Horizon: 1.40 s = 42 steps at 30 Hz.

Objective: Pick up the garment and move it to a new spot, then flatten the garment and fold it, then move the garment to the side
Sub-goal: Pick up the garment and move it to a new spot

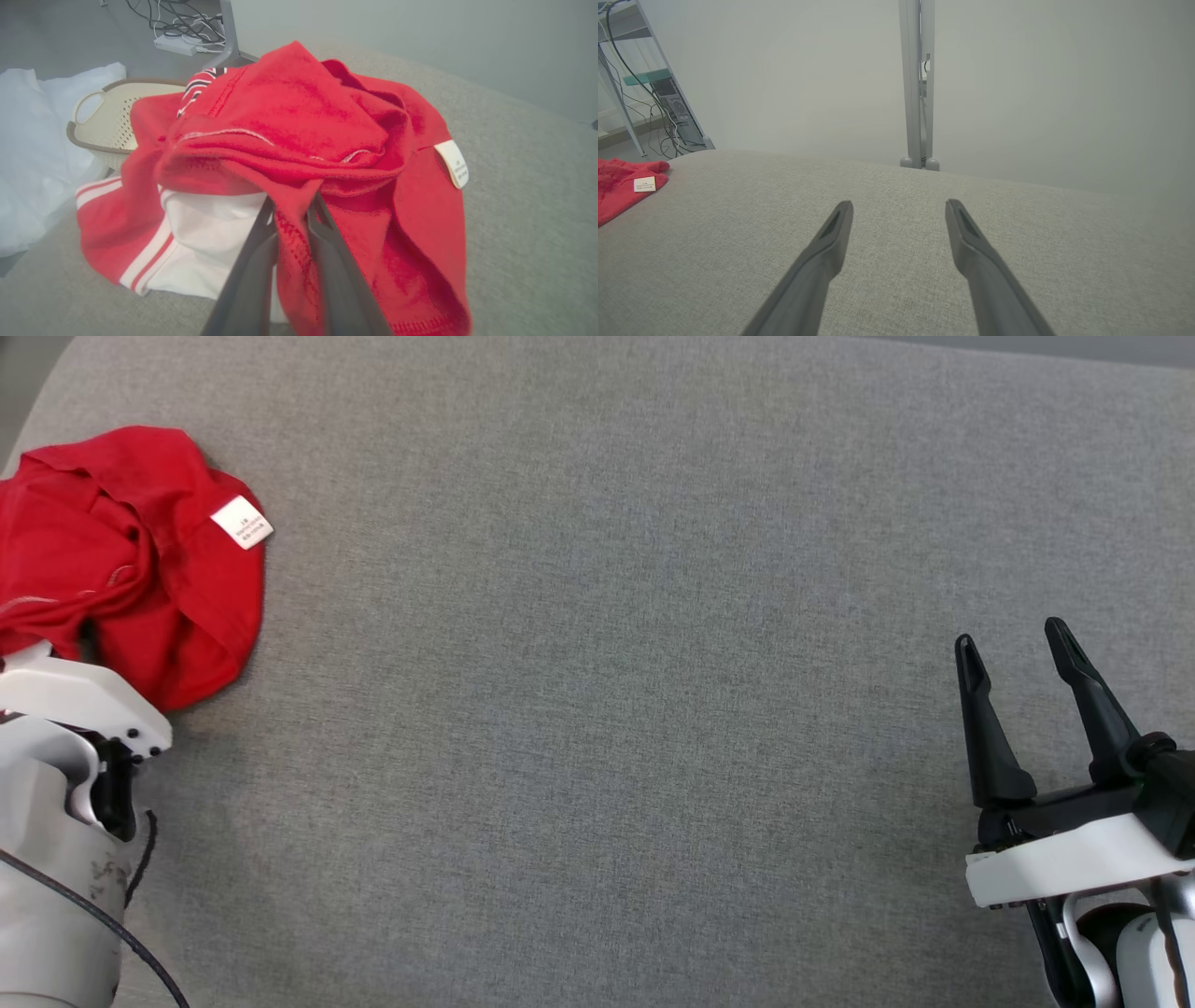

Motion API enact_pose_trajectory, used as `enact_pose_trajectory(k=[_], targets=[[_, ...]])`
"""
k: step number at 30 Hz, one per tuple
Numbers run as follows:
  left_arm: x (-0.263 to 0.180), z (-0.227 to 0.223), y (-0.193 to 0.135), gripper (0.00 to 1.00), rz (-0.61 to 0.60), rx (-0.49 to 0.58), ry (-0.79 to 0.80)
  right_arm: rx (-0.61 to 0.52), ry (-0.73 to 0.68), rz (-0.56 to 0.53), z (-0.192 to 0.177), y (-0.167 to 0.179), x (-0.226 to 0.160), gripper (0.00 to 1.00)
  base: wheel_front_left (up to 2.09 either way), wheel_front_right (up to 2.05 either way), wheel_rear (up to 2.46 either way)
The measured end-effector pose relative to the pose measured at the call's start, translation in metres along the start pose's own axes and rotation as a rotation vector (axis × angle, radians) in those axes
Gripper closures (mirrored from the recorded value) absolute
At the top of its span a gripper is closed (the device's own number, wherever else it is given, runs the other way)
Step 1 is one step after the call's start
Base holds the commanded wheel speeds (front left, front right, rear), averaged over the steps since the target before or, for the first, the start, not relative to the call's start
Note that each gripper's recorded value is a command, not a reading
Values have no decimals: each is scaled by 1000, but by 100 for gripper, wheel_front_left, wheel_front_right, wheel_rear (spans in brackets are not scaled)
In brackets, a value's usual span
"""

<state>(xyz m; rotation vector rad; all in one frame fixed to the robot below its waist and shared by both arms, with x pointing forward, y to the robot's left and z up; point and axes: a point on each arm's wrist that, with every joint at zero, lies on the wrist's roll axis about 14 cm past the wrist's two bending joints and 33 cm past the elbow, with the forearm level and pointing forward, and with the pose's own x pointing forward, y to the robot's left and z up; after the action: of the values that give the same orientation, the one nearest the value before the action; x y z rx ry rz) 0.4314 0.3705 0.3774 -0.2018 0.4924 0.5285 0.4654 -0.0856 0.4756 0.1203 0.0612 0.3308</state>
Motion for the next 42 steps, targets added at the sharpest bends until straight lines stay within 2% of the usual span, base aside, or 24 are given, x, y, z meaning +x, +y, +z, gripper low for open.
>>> enact_pose_trajectory(k=[6, 10, 13, 17, 24, 30, 35, 42], targets=[[-8, 54, 13, 100, 32, 85, -171, -5, -28, 6, 12, 5, -6, 0, 0, 0, 0], [-20, 103, 7, 100, 27, 157, -316, -7, -68, 12, 27, 10, -11, 0, 0, 0, 0], [-34, 137, -11, 100, -14, 204, -430, -8, -86, 9, 35, 12, -18, 0, 0, 0, 0], [-61, 172, -56, 100, -125, 260, -593, -10, -110, -5, 45, 10, -28, 0, 0, 0, 0], [-114, 142, -164, 100, -427, 323, -659, -4, -132, -64, 54, -6, -48, 0, 0, 0, 0], [-171, 95, -248, 100, -706, 378, -612, 0, -151, -118, 60, -21, -65, 0, 0, 0, 0], [-234, 60, -321, 100, -1002, 425, -586, -3, -166, -185, 64, -41, -80, 0, 0, 0, 0], [-303, 0, -390, 100, -1348, 523, -511, 25, -169, -289, 59, -71, -102, 0, 0, 0, 0]])
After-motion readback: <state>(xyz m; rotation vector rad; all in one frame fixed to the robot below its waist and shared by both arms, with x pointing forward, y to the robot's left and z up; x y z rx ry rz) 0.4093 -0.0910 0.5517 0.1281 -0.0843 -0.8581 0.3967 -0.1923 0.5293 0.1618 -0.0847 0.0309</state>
